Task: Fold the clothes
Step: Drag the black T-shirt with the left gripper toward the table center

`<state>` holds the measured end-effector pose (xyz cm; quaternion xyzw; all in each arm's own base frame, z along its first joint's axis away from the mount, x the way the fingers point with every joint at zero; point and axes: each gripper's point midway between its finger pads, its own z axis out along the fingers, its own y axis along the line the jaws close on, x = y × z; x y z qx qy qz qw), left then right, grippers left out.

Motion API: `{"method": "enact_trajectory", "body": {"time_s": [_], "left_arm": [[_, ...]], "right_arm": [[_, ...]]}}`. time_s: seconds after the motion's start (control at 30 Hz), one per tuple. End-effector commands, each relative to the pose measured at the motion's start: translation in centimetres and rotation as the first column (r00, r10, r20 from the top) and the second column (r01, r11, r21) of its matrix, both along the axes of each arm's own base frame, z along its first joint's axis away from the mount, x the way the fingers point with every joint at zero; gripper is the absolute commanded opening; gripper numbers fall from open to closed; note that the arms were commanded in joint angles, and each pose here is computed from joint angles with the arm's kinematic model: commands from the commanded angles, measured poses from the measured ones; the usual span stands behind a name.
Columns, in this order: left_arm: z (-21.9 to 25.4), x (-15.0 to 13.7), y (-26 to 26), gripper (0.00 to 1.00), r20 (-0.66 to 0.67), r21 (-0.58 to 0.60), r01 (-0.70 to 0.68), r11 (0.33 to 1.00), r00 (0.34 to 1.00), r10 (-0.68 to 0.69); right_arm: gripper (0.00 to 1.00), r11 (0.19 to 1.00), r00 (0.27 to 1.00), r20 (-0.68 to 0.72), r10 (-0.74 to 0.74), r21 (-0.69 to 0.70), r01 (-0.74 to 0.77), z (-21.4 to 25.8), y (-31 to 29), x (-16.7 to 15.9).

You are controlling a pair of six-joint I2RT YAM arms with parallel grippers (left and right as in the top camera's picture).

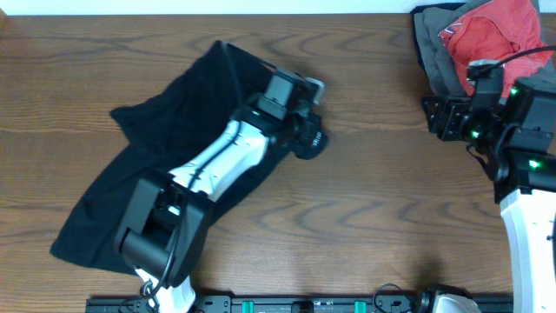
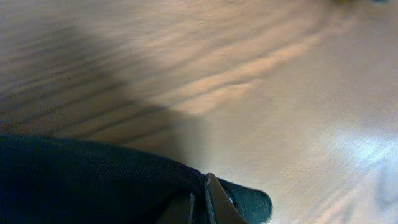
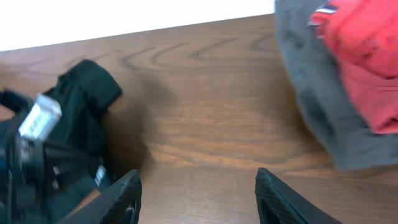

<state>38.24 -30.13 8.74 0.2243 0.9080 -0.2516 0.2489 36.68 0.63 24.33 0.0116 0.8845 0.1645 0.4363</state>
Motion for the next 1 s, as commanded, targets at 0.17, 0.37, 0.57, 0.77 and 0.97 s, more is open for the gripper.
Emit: {"method": "enact_trajectory", "body": {"time_s": [0.17, 0.37, 0.57, 0.77, 0.97], "left_arm": [[2.2, -3.6, -6.5, 0.08, 0.06, -0.077, 0.144, 0.987, 0.988, -0.14], [4.3, -5.7, -9.9, 0.11, 0.087, -0.166, 0.25, 0.954, 0.967, -0.239], [7.2, -4.6, -8.7, 0.72, 0.117, -0.151, 0.247, 0.957, 0.966, -0.231], [11.9, 1.0, 0.6, 0.94, 0.114, -0.109, 0.054, 0.993, 0.993, -0.042], [10.1, 6.9, 16.4, 0.95, 0.12, 0.059, -0.257, 0.965, 0.961, 0.249]], "right_arm": [[0.58, 0.999, 0.997, 0.063, -0.051, -0.003, 0.051, 2.1, -1.8, 0.2], [0.62, 0.996, 0.993, 0.086, -0.083, -0.006, 0.084, 2.6, -3.1, 0.4], [0.74, 0.995, 0.989, 0.107, -0.099, -0.023, 0.102, 3.1, -4.2, 0.3], [0.77, 0.996, 0.991, 0.11, -0.08, -0.02, 0.083, 3.2, -3.8, 0.3], [0.79, 1.0, 0.995, 0.1, -0.017, -0.014, 0.019, 2.8, -2.2, 0.3]]}}
